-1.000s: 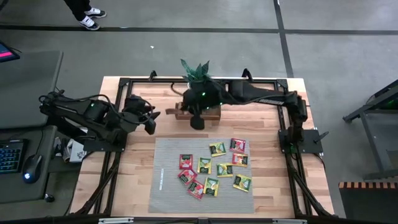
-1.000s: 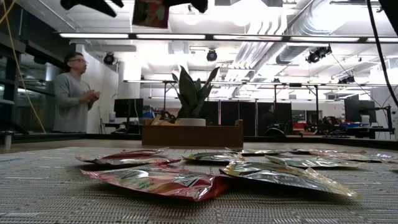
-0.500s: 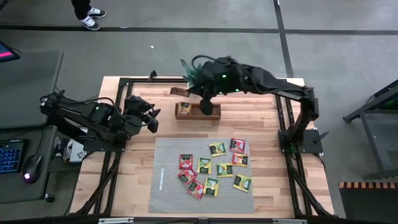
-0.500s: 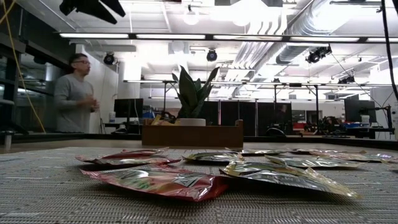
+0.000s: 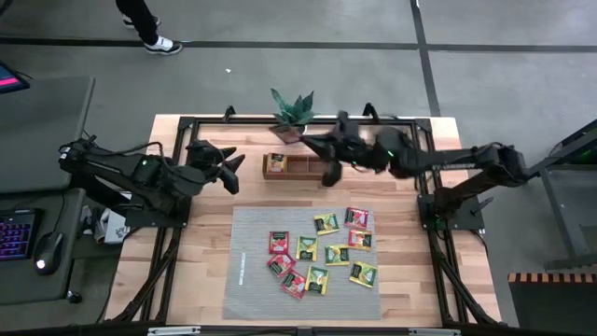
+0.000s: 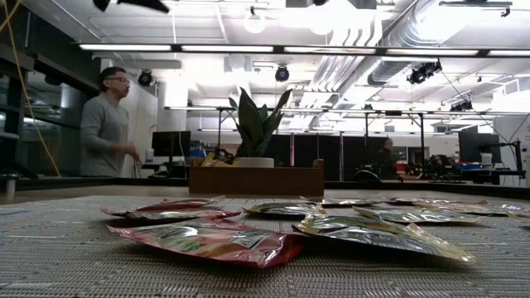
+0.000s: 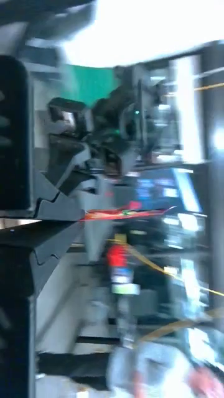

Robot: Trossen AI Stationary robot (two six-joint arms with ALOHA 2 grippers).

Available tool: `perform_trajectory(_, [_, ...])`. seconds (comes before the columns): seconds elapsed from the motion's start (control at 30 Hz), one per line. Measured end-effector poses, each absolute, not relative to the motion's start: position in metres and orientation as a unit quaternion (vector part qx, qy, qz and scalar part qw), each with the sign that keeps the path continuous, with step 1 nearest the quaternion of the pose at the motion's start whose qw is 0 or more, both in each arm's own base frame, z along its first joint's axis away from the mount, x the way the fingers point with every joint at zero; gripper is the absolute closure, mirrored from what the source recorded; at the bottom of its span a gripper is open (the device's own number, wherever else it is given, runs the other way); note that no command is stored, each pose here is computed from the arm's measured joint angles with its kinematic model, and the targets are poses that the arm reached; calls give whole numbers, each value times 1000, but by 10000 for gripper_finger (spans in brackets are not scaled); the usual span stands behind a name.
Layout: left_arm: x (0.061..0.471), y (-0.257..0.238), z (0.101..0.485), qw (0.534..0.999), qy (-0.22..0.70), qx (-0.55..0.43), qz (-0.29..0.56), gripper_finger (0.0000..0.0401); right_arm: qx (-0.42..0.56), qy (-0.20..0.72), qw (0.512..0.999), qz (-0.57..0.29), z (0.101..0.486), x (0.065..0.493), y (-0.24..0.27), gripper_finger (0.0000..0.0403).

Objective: Pick & Place Tea
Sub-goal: Put the red tea bag into the middle section of the wooden organizer

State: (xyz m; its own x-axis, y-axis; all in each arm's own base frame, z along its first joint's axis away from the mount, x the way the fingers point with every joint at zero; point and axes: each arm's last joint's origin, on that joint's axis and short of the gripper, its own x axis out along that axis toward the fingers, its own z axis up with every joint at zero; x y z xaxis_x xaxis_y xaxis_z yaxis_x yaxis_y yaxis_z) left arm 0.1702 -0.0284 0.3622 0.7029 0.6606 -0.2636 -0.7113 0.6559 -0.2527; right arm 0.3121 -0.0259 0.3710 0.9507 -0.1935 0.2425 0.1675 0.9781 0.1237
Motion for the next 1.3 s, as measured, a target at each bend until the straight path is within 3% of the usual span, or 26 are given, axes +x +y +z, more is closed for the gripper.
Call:
perform_trajectory(0.23, [185, -26, 383, 937, 22, -175, 303, 231, 91, -235, 964, -87, 322, 288, -6, 403])
perform_trajectory(0.57, [239, -4, 389, 977, -30, -176, 115, 232, 91, -249, 963, -41, 315, 284, 13, 403])
perform_trajectory(0.9, [248, -5, 399, 979, -93, -175, 47, 232, 95, -244, 965, -22, 316, 282, 21, 403])
perform_trajectory(1.3, [252, -8, 397, 981, -87, -176, 6, 232, 109, -231, 967, 3, 314, 284, 22, 403])
